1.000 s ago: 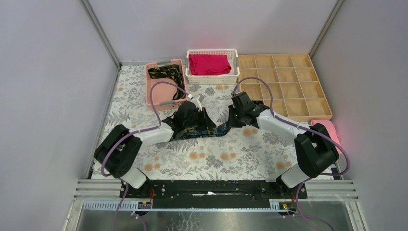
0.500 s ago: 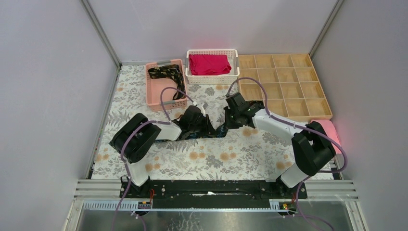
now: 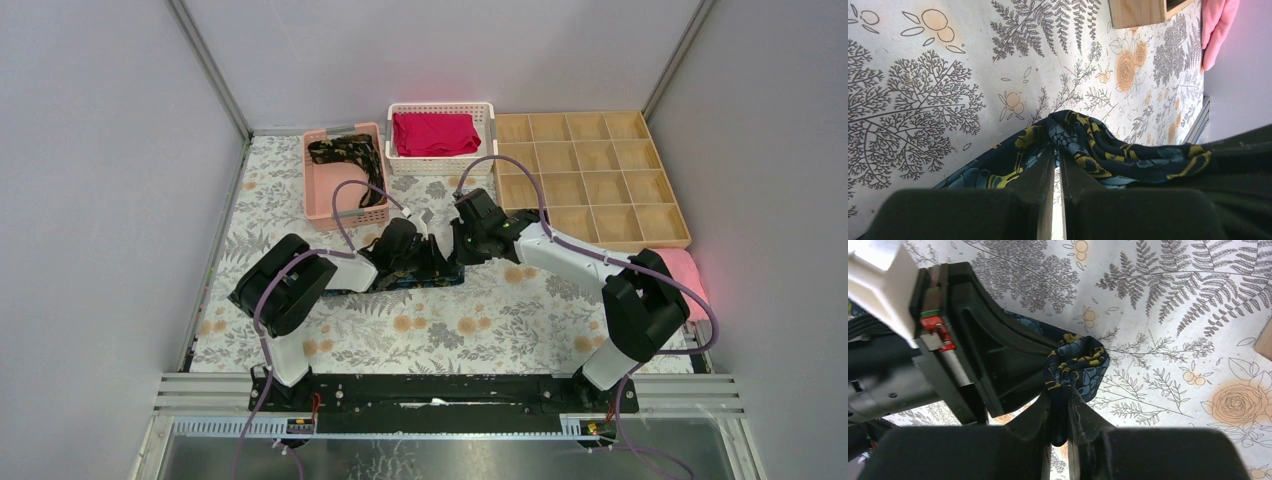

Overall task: Roll the ties
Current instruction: Roll the tie at the center of the board.

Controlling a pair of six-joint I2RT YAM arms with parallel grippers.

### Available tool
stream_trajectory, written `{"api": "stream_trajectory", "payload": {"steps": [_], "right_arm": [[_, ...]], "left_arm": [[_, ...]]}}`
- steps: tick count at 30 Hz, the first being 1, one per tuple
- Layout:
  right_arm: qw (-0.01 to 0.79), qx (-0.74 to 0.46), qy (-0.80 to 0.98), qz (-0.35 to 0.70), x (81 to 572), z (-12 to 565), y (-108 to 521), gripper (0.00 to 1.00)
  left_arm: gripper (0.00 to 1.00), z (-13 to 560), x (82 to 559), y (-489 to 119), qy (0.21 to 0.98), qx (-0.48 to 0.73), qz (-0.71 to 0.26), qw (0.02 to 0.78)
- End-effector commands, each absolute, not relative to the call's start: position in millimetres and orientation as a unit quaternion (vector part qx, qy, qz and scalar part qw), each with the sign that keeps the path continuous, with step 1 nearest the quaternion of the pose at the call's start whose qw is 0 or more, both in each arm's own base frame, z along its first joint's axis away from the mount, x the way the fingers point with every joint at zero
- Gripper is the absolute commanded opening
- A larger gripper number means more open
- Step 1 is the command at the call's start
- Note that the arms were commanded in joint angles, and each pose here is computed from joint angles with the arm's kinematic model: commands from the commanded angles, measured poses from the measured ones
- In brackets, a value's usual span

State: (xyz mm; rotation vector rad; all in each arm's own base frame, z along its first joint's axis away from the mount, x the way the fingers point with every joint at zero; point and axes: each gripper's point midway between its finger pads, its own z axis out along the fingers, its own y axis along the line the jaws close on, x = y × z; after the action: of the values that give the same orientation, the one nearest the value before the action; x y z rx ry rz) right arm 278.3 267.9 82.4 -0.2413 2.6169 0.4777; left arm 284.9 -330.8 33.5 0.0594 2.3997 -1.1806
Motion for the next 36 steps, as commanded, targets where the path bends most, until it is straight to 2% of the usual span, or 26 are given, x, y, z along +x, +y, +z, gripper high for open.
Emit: {"api": "stream_trajectory", "payload": {"steps": [1,8,19,27,32,36], "right_arm": [[0.237,-0.102,0.947,0.191,279,95,287,0.02],[0.219,-0.103,0.953,0.185,274,76,295,0.04],[0.219,-0.119,0.958,0.143,277,78,302,0.01],[0.201,-0.126,0.962,0.135,277,61,318,0.18],[0.199,-0.132,0.961,0.137,276,55,332,0.42],[0.2,-0.134,0.961,0.137,275,55,341,0.47]], "left_arm": [[0.13,34,285,-334,0.861,0.024,-0.45,0.236],[0.12,36,281,-324,0.867,0.015,-0.442,0.231],[0.11,67,278,-264,0.91,-0.03,-0.312,0.273],[0.11,92,271,-225,0.905,-0.042,-0.281,0.318],[0.1,102,269,-209,0.901,-0.044,-0.271,0.335],[0.1,104,266,-203,0.898,-0.044,-0.274,0.341]]}}
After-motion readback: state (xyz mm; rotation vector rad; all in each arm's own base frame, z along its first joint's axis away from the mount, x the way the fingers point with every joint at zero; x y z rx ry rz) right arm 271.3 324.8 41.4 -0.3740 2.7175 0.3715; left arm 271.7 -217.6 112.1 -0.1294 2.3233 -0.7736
